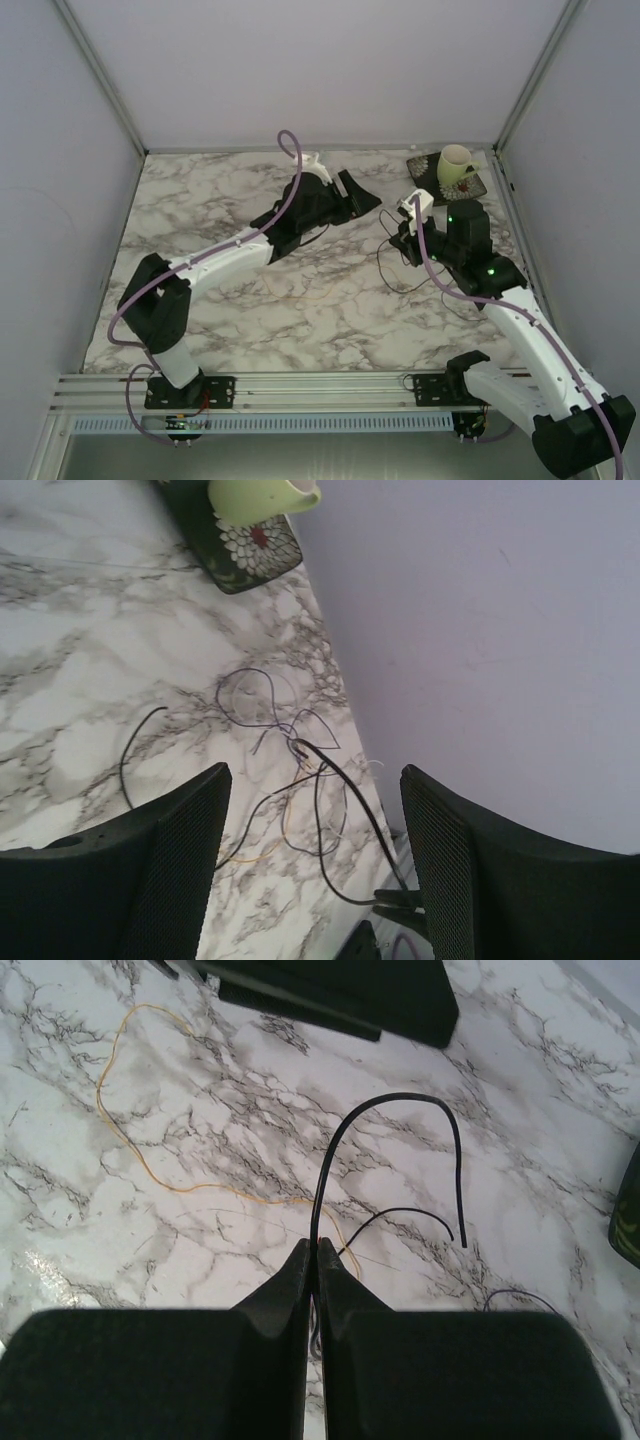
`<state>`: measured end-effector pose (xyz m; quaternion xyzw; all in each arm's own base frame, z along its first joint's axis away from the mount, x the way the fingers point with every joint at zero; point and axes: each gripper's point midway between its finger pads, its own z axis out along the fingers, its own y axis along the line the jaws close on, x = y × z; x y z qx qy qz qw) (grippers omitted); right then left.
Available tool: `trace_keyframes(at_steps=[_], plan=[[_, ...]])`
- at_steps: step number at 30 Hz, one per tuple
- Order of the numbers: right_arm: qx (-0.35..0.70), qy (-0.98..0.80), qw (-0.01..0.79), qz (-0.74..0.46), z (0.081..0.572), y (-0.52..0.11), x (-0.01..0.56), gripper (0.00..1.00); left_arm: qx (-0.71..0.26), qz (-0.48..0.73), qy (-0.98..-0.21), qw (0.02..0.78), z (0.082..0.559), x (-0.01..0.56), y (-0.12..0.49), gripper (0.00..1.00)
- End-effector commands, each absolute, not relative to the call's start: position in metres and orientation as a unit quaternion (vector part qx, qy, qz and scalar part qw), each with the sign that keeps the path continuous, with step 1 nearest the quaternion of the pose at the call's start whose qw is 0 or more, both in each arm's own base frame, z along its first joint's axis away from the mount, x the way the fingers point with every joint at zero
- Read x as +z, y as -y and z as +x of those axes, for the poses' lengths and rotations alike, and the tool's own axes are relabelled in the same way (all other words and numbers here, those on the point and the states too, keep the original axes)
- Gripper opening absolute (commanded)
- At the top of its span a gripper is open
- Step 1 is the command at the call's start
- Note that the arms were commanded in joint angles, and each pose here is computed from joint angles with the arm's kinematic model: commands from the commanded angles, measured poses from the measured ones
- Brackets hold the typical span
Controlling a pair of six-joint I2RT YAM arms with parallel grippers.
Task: Zip-tie the wires
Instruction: Straighten the cable at the center of the board.
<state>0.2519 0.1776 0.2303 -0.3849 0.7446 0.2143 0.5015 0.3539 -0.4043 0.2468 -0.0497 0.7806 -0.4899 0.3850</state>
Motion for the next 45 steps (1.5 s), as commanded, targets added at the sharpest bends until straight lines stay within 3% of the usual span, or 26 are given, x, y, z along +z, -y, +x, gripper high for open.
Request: trace_keyframes(at_steps=[1,6,17,28,32,33,37,44,45], plan=[[0.207,-0.723,0.528,-0.394,0.254,-0.182,0.243,0.00,-0.534,-0.047,-0.748,0.391,0.355,0.278,0.425,0.69],[0.201,-0.719,0.539,-0.390,0.254,-0.180,0.247,0.00,-0.540,-0.032,-0.759,0.364,0.342,0.268,0.441,0.65],[0.186,-0.721,0.549,-0.380,0.257,-0.177,0.246,0.00,-0.542,-0.017,-0.771,0.335,0.323,0.253,0.451,0.47],[0.186,-0.731,0.539,-0.374,0.258,-0.179,0.237,0.00,-0.561,-0.008,-0.750,0.350,0.322,0.267,0.452,0.03],[0.179,-0.741,0.542,-0.355,0.261,-0.175,0.238,0.00,-0.540,-0.016,-0.745,0.390,0.330,0.278,0.435,0.00],[0.177,-0.745,0.543,-0.346,0.262,-0.174,0.239,0.03,-0.530,-0.020,-0.746,0.402,0.333,0.281,0.428,0.00],[0.162,-0.764,0.551,-0.294,0.270,-0.163,0.240,0.33,-0.487,-0.034,-0.750,0.446,0.343,0.294,0.401,0.00],[0.154,-0.802,0.547,-0.187,0.284,-0.143,0.232,0.69,-0.433,-0.062,-0.755,0.488,0.347,0.302,0.364,0.00],[0.149,-0.817,0.528,-0.175,0.282,-0.138,0.211,0.73,-0.431,-0.067,-0.754,0.492,0.347,0.304,0.360,0.00]])
